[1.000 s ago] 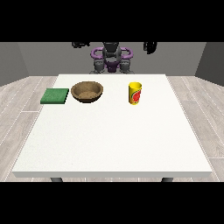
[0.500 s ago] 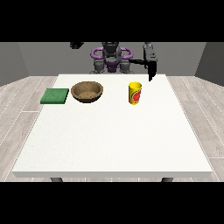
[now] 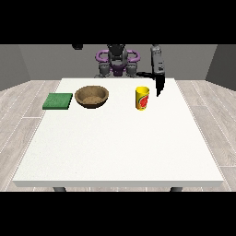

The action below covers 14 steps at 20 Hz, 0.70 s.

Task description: Pick the cup and pour the ball into the bowl, then pick the bowl and place it on the pad

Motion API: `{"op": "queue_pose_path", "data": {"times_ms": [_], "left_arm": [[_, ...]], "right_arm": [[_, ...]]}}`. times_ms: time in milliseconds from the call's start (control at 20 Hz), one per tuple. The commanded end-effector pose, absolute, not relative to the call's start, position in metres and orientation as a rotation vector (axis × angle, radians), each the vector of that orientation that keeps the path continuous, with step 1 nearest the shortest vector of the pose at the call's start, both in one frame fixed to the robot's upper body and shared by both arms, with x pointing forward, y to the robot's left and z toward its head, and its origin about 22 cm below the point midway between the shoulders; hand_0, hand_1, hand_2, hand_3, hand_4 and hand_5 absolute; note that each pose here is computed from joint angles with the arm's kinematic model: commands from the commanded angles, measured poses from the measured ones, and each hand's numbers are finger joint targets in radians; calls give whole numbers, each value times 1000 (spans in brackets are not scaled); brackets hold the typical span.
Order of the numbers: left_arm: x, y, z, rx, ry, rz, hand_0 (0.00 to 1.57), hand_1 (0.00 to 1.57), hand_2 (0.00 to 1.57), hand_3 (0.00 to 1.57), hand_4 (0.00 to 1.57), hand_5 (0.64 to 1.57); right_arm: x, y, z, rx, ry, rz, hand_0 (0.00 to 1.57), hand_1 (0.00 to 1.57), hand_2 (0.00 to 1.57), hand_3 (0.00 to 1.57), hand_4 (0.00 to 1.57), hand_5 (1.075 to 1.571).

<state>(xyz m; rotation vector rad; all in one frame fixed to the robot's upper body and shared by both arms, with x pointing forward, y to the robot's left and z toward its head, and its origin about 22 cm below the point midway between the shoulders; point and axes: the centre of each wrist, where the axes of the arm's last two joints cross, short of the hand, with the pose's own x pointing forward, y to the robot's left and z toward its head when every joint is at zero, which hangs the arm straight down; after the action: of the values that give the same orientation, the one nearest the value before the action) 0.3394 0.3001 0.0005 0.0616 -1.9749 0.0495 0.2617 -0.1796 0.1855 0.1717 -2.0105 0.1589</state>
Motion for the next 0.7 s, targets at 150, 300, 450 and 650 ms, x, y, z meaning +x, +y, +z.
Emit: {"op": "queue_pose_path", "data": {"times_ms": [150, 300, 450, 650], "left_arm": [[349, 300, -21, 72, -1978, 73, 0, 0, 0, 0, 0, 1427], [348, 313, -29, 121, -2030, 122, 0, 0, 0, 0, 0, 1414], [354, 317, -29, 124, -1965, 128, 0, 0, 0, 0, 0, 1429], [348, 328, -42, 181, -1996, 152, 0, 0, 0, 0, 0, 1426]], "right_arm": [[258, -209, 182, 187, -2035, 141, 0, 0, 0, 0, 0, 1565], [245, -217, 213, 207, -2091, 218, 0, 0, 0, 0, 0, 1567], [239, -227, 215, 194, -2067, 206, 0, 0, 0, 0, 0, 1567], [219, -228, 225, 204, -2122, 242, 0, 0, 0, 0, 0, 1566]]}}
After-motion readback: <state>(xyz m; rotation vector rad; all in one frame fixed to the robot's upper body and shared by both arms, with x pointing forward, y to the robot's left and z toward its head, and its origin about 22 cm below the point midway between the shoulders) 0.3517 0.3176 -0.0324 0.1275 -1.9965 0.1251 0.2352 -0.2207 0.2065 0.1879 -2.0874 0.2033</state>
